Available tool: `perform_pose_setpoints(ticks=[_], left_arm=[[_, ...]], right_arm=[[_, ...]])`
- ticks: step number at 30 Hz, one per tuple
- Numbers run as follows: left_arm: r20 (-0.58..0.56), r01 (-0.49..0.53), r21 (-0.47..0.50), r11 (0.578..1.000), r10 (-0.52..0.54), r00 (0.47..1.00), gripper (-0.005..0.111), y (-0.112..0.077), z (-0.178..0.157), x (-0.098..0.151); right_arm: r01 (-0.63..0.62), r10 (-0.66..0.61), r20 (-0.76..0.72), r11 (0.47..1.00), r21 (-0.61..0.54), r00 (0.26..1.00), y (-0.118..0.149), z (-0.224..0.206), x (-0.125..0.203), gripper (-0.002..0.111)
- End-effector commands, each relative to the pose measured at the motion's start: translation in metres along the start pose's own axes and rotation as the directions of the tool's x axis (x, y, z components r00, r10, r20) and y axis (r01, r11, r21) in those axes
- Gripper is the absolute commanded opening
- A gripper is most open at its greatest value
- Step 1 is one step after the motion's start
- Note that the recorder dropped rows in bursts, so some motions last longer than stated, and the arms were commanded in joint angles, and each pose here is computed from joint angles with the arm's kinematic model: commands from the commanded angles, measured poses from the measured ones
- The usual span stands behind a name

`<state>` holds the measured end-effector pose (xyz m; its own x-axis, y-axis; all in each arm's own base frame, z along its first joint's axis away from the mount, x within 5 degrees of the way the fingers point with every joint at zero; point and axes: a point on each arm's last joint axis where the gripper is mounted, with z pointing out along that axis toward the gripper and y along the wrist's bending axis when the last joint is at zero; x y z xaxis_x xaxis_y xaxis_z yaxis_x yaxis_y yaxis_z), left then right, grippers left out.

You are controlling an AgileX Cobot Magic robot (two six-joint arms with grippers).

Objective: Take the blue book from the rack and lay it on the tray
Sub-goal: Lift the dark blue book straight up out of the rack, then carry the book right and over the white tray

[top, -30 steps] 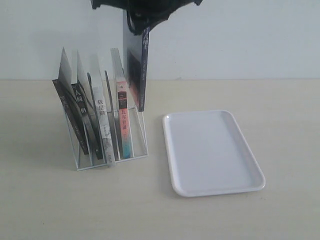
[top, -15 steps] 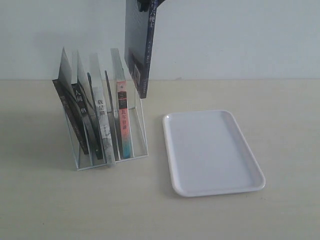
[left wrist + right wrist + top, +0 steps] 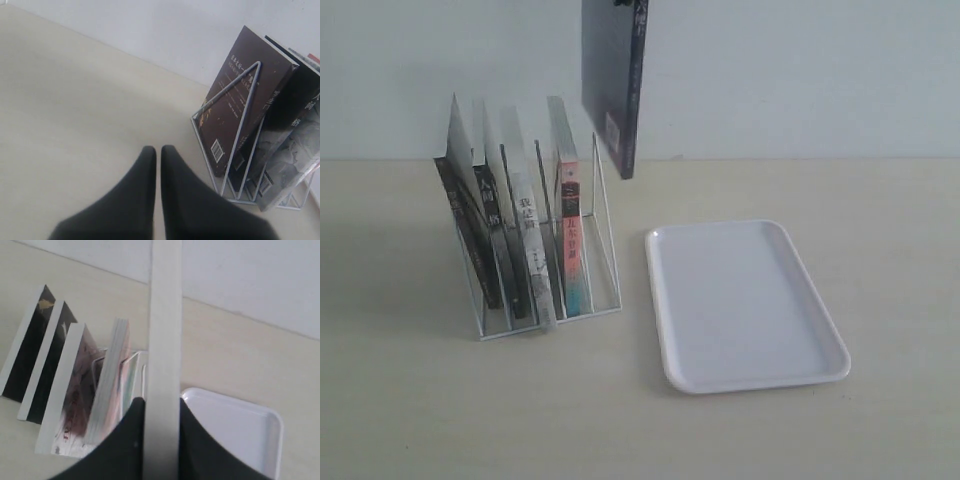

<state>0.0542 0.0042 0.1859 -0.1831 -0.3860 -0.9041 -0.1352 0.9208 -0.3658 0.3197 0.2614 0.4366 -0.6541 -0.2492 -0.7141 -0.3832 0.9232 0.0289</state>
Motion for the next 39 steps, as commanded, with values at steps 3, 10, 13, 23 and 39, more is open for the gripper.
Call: perform_pose_setpoints(ticks=[3,10,13,23,39], left_arm=[[0.004,0.004,0.002,1.0,-0.004,1.0,0.004,0.0,0.0,0.0],[0.004,0.004,0.002,1.0,-0.004,1.0,0.004,0.0,0.0,0.0],[0.004,0.004,0.002,1.0,-0.004,1.0,0.004,0.0,0.0,0.0],[0.004,0.004,0.002,1.0,-0.004,1.0,0.004,0.0,0.0,0.0],[0.004,0.002,0.002,1.0,-0.002,1.0,0.004,0.0,0.0,0.0]], right_arm=[[0.033,-0.042,0.194,0.998,0.049,0.98,-0.026,-0.081,-0.013,0.0],[0.035,-0.052,0.293,0.997,0.062,0.955,-0.04,-0.133,-0.012,0.0],[0.04,-0.072,0.298,0.993,0.113,0.952,-0.048,-0.142,-0.006,0.0],[0.104,-0.133,0.059,0.933,0.345,0.989,-0.097,-0.125,0.065,0.0],[0.904,-0.898,-0.126,0.427,-0.024,0.421,-0.14,-0.013,0.119,0.0]])
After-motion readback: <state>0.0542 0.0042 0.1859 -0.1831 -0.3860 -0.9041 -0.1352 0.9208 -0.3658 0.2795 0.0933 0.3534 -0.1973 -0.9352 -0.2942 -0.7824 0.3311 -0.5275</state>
